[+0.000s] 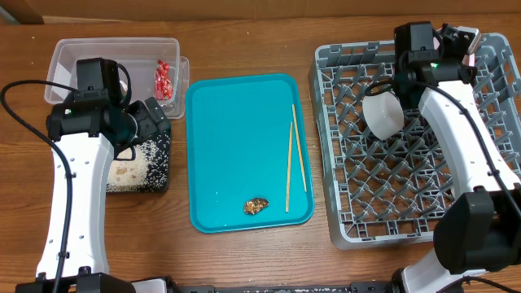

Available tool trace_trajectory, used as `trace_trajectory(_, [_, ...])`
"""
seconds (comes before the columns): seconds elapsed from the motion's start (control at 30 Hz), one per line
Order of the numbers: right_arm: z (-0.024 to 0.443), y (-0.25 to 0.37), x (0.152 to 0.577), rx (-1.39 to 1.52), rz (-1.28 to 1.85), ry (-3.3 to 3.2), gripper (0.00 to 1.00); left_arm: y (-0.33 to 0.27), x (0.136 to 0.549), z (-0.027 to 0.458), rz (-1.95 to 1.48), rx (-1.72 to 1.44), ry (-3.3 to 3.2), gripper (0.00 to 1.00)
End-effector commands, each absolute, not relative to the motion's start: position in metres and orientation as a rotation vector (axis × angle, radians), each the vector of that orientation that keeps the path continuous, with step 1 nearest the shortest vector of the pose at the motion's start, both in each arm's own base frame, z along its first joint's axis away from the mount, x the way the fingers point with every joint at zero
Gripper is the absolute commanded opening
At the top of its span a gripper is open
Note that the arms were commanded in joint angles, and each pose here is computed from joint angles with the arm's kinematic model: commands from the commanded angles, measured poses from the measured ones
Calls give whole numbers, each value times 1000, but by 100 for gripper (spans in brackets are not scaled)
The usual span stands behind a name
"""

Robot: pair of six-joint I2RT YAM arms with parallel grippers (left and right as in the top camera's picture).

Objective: Sort waste into correct bins and load items into the dishwasher
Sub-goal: 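Lower the white plate upright into the rack slots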

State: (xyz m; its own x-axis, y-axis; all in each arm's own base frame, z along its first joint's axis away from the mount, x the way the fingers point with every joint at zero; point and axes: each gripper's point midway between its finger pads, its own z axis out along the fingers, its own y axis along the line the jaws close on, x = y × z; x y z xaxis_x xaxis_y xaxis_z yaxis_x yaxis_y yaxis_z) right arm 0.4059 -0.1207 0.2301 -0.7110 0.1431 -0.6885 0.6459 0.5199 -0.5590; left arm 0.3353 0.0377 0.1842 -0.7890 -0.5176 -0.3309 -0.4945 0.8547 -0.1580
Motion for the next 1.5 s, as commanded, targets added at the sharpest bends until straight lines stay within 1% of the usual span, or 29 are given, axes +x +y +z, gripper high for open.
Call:
trace_trajectory(0.0, [223,-117,409,643,-1091,2208,4,41,337,197,-81,-764,2621,100])
trace_trajectory(0.17, [240,-127,411,646,-1189,2115,4,41,337,197,-81,-764,2621,100])
trace_trajectory(0.4, [244,-127,418,627,-1186,2098,4,41,337,197,-81,-764,2621,100])
trace_trajectory(0.77, [223,-127,421,573,-1233,2163,4,41,337,197,-81,-764,2621,100])
trace_trajectory(1.0, [201,-109,420,491,-1139,2299,4,41,337,197,-81,-764,2621,100])
trace_trajectory(1.03, [199,-104,417,466,-1141,2322,6,41,337,197,-81,-764,2621,100])
trace_trajectory(1.1, [197,-95,414,420,-1148,2349,20,41,337,197,-81,-764,2621,100])
trace_trajectory(1.13, [196,-90,414,401,-1147,2354,32,41,337,197,-81,-764,2621,100])
trace_trajectory(1.17, [196,-85,415,385,-1142,2355,47,41,337,197,-81,-764,2621,100])
trace_trajectory(1.23, [199,-76,416,360,-1132,2353,59,41,337,197,-81,-764,2621,100])
trace_trajectory(1.27, [201,-71,416,344,-1127,2353,61,41,337,197,-81,-764,2621,100])
trace_trajectory(1.37, [216,-57,414,315,-1091,2329,73,41,337,197,-81,-764,2621,100])
trace_trajectory(1.4, [225,-52,412,321,-1067,2308,79,41,337,197,-81,-764,2621,100])
trace_trajectory(1.47, [240,-49,408,379,-1006,2264,87,41,337,197,-81,-764,2621,100])
